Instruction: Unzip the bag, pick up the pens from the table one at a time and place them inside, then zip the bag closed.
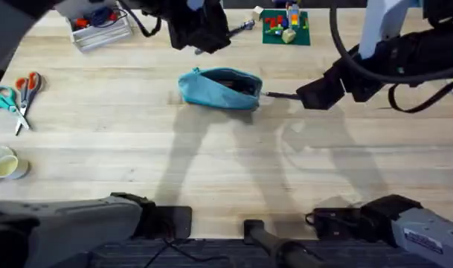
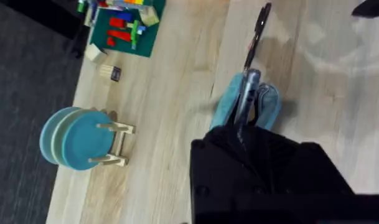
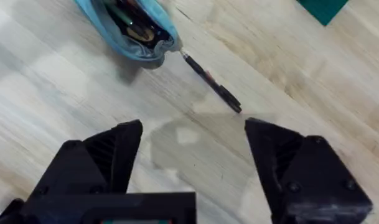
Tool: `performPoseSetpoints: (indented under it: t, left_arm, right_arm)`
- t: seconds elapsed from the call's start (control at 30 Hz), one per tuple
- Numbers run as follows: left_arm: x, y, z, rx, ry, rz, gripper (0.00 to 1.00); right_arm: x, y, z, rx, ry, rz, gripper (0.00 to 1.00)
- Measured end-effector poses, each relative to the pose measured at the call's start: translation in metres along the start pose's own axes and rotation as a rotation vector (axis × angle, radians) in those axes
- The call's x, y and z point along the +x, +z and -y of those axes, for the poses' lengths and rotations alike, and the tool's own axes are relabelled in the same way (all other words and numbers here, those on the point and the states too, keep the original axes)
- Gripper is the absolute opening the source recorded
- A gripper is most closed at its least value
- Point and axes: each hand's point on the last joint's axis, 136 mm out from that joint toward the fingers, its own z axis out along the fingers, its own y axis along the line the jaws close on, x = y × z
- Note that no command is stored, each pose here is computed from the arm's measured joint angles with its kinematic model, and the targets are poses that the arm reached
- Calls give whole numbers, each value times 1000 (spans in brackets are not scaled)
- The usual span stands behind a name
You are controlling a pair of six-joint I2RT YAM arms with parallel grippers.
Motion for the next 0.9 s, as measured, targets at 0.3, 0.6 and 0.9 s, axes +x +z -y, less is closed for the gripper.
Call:
performPoseSetpoints:
  t: [0.3, 0.6, 0.9]
  left_arm:
    - [12, 23, 0, 63, 26, -16, 43]
    - [19, 42, 3, 122, 11, -18, 43]
    - [22, 60, 9, 173, 8, -29, 43]
  right_arm:
    - [0, 0, 0, 0, 0, 0, 997]
    - [0, 0, 0, 0, 0, 0, 997]
    - [0, 0, 0, 0, 0, 0, 997]
